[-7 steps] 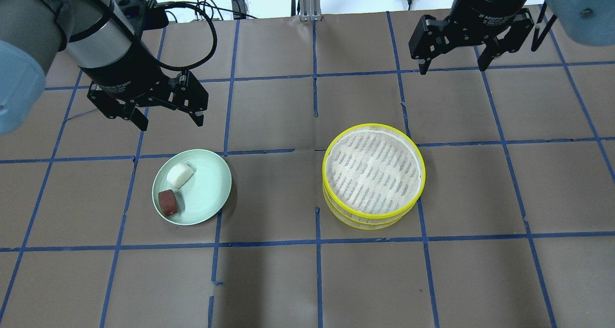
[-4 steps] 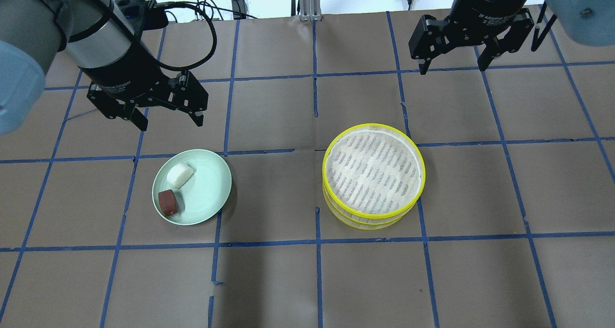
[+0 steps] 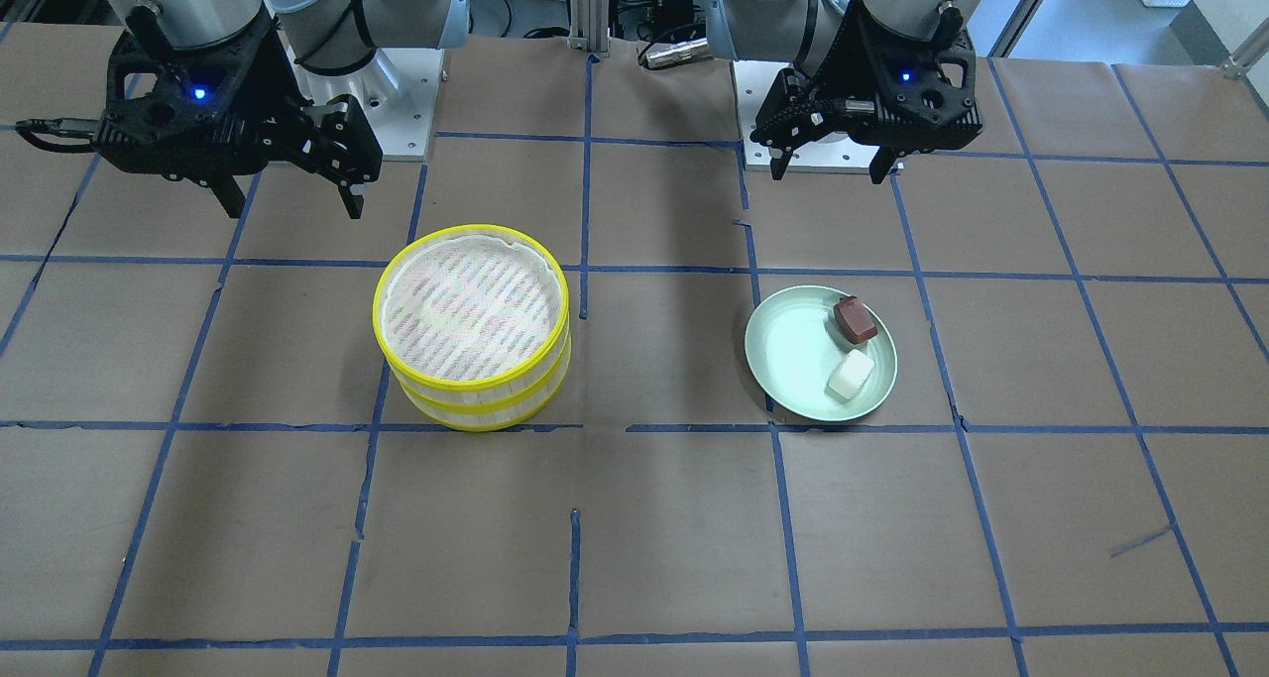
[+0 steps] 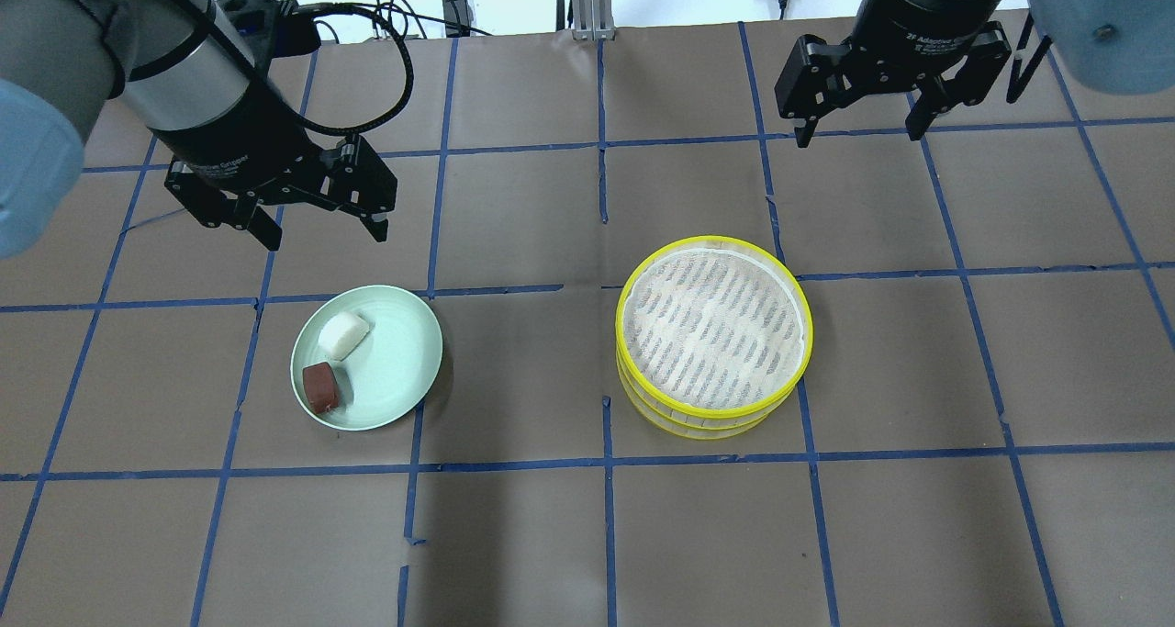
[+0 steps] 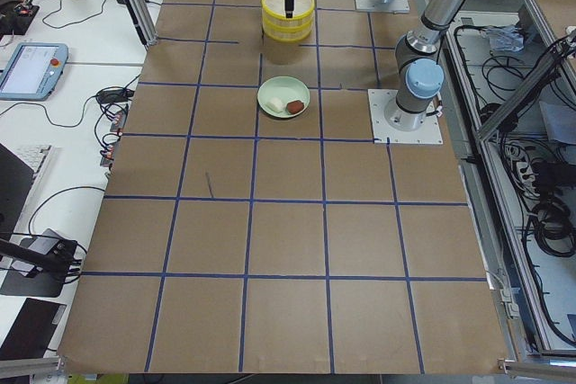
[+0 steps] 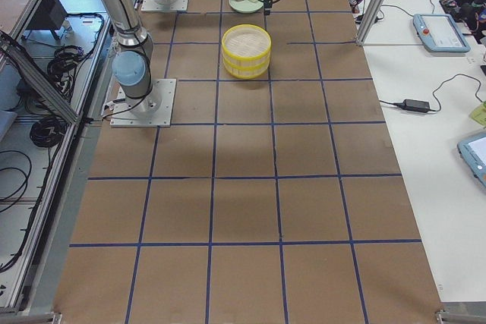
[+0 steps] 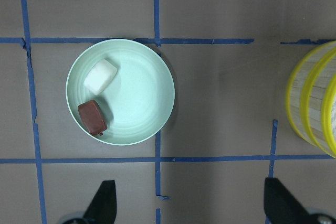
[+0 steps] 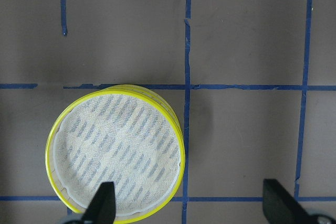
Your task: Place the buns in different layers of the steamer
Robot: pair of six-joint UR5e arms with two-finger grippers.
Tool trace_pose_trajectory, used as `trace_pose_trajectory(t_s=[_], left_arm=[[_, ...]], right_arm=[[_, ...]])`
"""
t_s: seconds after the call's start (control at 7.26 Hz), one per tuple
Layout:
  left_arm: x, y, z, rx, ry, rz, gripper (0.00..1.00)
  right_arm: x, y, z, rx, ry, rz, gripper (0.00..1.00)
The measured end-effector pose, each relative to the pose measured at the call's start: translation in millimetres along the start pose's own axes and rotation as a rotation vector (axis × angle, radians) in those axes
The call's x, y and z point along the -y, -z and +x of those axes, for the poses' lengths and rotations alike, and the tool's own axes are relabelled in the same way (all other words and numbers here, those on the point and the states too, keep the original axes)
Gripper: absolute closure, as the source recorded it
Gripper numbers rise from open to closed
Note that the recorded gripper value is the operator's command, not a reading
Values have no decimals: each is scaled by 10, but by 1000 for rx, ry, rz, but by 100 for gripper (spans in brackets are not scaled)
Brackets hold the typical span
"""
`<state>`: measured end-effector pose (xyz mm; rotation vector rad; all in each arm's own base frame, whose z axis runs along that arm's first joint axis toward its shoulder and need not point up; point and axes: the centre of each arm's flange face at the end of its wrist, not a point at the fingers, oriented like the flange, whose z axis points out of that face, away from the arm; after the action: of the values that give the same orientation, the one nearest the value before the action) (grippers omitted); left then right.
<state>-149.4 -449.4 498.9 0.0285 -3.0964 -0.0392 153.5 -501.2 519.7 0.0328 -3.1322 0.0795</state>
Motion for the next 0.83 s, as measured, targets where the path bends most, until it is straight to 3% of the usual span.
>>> trace_pose_trajectory(t_s=[0.41, 0.83], left_arm=[[-16, 14, -3, 1, 0, 2, 0], [-35, 64, -38, 43, -18, 22, 0]], right_arm=[[-18, 3, 9, -1, -1, -4, 0], [-14, 9, 29, 0, -5, -3, 0]])
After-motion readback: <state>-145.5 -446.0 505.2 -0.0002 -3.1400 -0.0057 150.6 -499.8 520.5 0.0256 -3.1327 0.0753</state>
